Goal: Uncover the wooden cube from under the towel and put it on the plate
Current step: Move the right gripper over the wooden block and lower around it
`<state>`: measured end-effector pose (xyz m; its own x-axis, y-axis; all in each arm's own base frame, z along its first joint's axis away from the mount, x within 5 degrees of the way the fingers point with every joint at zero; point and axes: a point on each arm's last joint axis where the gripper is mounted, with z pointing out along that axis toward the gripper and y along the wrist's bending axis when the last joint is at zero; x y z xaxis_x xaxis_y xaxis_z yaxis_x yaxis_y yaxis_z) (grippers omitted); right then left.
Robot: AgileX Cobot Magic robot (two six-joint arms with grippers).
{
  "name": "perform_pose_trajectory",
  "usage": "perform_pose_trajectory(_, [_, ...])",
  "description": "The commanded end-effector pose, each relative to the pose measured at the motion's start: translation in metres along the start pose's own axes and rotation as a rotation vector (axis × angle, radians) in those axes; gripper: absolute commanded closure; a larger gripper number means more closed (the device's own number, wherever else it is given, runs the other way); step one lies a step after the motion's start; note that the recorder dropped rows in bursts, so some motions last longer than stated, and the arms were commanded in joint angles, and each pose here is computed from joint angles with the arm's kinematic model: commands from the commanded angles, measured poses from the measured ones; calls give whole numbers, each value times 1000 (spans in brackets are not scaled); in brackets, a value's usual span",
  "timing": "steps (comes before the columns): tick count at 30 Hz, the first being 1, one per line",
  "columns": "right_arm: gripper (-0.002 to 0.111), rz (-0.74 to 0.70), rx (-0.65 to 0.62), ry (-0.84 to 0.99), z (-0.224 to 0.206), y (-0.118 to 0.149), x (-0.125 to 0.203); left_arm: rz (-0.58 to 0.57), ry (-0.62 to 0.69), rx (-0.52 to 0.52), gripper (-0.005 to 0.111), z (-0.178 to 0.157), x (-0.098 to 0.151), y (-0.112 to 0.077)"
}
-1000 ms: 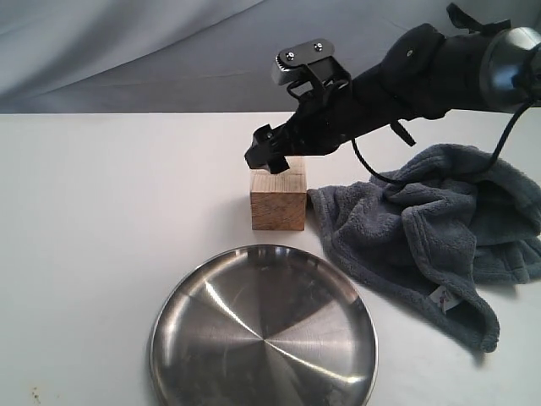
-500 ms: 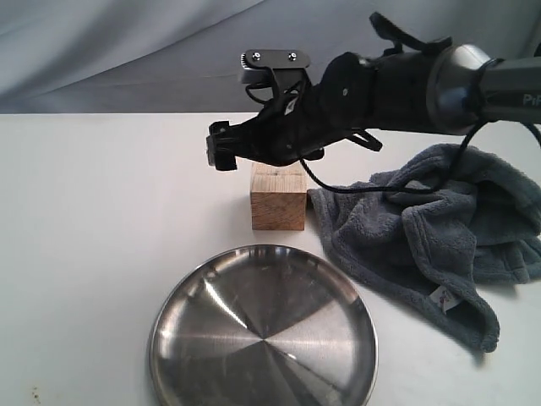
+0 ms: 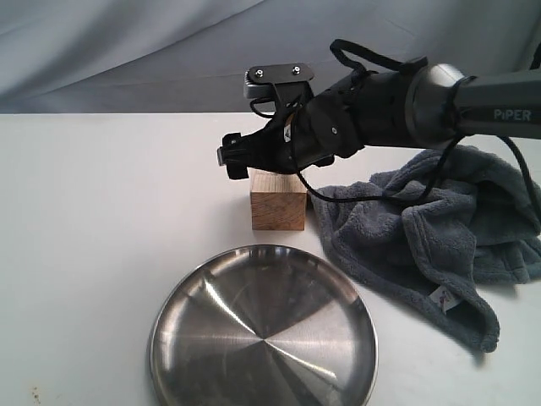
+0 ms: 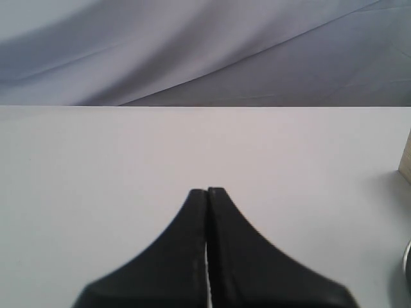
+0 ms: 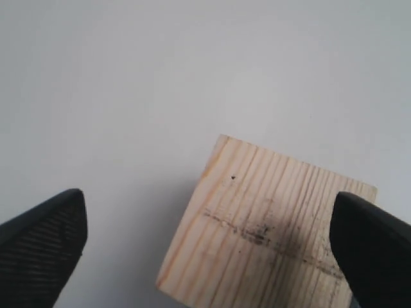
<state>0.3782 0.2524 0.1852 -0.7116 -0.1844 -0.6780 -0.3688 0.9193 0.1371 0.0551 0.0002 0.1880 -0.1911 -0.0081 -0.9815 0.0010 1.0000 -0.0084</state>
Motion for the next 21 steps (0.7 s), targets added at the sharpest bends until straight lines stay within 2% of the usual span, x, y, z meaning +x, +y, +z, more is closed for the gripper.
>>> perform_pose_trajectory(1, [3,-23,-7,-55,-1,-2,-8,0,-14,5,107,0,-1,0])
perform_pose_trajectory(4, [3,-47,-1,-58,-2,-2,-8,0,-14,5,107,0,-1,0])
perform_pose_trajectory(11, [3,4,8,-51,2,-4,-6,0,-14,5,107,0,-1,0])
perform_pose_trajectory(21, [3,29,105,-26,13,-13,2,0,-14,5,107,0,-1,0])
